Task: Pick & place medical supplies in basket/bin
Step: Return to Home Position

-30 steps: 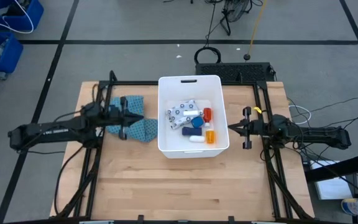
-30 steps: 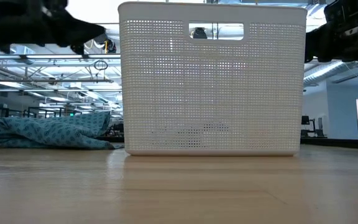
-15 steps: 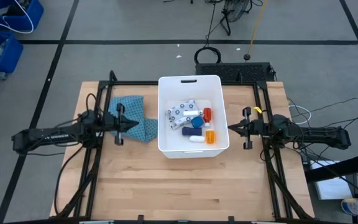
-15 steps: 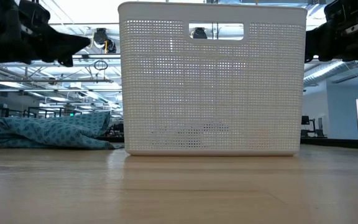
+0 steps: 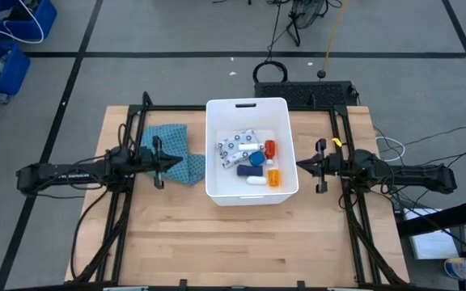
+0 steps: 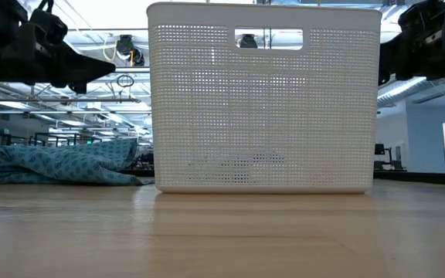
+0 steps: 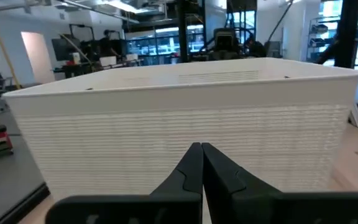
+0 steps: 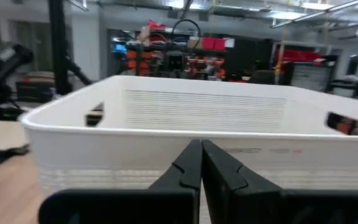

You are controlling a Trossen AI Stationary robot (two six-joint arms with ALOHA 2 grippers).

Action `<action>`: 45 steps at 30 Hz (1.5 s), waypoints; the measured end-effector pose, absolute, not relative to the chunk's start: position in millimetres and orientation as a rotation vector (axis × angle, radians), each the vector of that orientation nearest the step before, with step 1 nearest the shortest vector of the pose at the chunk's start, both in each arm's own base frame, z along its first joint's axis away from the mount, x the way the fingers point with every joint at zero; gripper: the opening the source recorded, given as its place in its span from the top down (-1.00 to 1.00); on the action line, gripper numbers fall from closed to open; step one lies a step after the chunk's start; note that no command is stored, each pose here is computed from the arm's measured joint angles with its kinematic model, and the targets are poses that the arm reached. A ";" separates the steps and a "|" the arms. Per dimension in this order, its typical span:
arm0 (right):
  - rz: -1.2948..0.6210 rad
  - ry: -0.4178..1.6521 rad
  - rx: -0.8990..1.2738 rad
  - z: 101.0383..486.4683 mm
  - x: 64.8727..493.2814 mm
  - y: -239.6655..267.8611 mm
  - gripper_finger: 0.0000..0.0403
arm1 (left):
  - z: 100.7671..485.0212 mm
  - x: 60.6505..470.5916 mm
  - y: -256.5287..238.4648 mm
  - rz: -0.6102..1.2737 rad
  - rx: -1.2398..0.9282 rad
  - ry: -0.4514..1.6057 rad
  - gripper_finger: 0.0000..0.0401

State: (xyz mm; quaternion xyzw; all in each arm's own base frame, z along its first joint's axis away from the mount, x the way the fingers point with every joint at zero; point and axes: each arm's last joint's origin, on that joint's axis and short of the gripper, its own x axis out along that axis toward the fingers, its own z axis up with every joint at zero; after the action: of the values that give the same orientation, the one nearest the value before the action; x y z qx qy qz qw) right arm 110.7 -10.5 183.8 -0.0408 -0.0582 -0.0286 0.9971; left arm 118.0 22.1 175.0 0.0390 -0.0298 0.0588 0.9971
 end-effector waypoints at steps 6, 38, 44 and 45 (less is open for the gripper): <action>-0.001 -0.121 -0.047 183.6 111.4 -4.2 1.00 | 174.9 120.5 6.9 0.077 0.148 -0.059 1.00; 0.025 -0.152 -0.123 186.2 111.0 1.7 1.00 | 169.2 120.8 4.0 0.008 0.125 -0.002 0.94; 0.026 -0.152 -0.119 186.2 111.0 1.7 1.00 | 169.3 120.8 4.2 0.015 0.125 -0.003 0.80; 0.026 -0.152 -0.119 186.2 111.0 1.7 1.00 | 169.3 120.8 4.2 0.015 0.125 -0.003 0.78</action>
State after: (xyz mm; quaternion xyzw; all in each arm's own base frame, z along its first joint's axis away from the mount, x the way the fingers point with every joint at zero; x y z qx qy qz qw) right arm 111.0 1.7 186.2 -0.0593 -0.0760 0.0130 0.9953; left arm 120.8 4.2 169.3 0.0625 -0.0013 0.0076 0.9980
